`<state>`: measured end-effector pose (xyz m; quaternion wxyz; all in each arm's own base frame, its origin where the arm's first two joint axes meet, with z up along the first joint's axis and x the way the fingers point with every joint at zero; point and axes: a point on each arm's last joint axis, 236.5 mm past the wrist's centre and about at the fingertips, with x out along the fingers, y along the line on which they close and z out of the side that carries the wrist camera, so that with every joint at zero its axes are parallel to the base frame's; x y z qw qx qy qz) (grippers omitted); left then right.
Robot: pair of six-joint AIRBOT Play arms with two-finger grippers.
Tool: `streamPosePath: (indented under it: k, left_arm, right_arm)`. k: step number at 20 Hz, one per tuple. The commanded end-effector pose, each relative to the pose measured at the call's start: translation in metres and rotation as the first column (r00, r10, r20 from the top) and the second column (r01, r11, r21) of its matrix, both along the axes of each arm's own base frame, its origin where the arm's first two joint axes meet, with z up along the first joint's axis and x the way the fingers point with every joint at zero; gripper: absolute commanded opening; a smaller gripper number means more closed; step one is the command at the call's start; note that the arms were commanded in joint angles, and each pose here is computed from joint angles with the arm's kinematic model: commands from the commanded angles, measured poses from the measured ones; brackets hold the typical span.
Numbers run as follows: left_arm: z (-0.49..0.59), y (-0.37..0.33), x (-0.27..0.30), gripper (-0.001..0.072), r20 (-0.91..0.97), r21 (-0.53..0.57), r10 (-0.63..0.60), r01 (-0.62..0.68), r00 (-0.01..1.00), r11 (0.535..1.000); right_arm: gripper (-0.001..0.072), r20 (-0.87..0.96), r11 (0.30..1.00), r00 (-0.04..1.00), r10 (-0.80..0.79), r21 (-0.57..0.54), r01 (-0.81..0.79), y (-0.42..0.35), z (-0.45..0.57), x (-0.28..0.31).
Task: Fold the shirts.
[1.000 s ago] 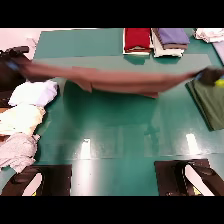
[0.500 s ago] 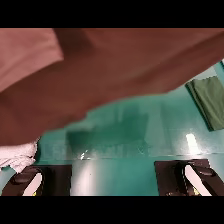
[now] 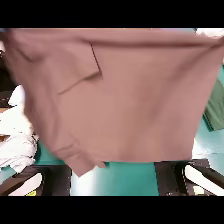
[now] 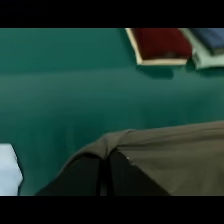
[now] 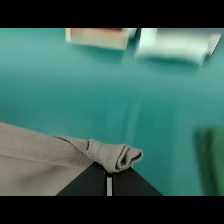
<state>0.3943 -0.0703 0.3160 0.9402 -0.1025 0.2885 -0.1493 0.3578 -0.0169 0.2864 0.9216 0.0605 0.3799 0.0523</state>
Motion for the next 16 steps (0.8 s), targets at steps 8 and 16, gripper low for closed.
streamPosePath:
  k: [8,16]
  left_arm:
    - [-0.288,-0.009,0.103,0.0024,-0.472,-0.091,-0.049,0.006,0.88,0.996]
    - [-0.311,0.008,0.064,0.0025,-0.608,0.021,-0.06,0.092,0.792,0.996]
  right_arm:
    - [0.0013,-0.379,0.995,0.923,0.059,0.092,-0.026,0.008,-0.254,0.119]
    - [0.0014,-0.463,0.996,0.882,0.086,0.043,-0.075,0.01,-0.252,0.093]
